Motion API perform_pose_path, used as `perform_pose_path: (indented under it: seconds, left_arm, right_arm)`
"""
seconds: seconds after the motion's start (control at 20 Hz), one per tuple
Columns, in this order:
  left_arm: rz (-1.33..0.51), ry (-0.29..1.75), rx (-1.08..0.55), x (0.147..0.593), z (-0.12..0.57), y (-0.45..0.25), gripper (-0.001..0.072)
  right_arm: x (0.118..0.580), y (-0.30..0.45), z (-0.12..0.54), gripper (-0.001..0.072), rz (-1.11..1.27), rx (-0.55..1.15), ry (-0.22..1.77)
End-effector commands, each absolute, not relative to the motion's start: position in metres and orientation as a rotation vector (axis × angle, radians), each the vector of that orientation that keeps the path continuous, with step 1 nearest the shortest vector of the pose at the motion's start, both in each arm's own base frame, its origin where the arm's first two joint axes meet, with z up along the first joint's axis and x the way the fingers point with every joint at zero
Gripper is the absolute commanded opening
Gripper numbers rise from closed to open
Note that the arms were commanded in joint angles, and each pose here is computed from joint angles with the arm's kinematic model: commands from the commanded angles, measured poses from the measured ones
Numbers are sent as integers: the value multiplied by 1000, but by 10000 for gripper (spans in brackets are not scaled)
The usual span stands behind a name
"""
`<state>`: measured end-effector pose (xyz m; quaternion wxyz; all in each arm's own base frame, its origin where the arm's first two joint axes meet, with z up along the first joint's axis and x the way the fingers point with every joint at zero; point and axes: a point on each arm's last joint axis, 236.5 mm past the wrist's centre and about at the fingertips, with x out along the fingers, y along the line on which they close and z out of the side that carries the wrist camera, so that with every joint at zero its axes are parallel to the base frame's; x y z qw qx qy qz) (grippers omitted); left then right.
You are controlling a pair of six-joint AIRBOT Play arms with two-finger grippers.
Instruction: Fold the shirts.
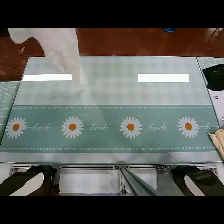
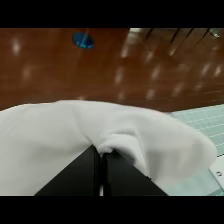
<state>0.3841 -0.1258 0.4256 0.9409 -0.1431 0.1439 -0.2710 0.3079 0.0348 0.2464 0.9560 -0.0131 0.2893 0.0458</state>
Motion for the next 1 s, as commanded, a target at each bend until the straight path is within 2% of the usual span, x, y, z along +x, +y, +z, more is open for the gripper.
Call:
perform_pose_path:
  seconds: [0.0,0.15,0.25,0.45,0.65,0.7,0.8,0.95]
  left_arm:
    - [-657,133,-291,343,483,-160,17]
    - [-767,94,-278,316,496,-196,17]
    - [-843,172,-284,308,472,-225,17]
    - [-876,572,-284,307,343,-252,17]
    - [-752,879,-298,303,203,-231,17]
    - [-714,970,-281,296,162,-221,17]
    - [-705,1173,-121,263,75,-197,18]
    - [-605,1397,-112,220,-21,-169,18]
  right_arm:
    - [288,31,272,363,93,-25,500]
    - [284,30,272,363,90,-26,505]
    - [284,30,271,363,89,-23,507]
    - [281,27,266,363,78,-31,532]
    - [279,26,246,363,71,-19,609]
    - [281,27,237,363,68,-17,635]
    - [286,27,199,363,60,-16,730]
    - [288,40,114,363,69,51,928]
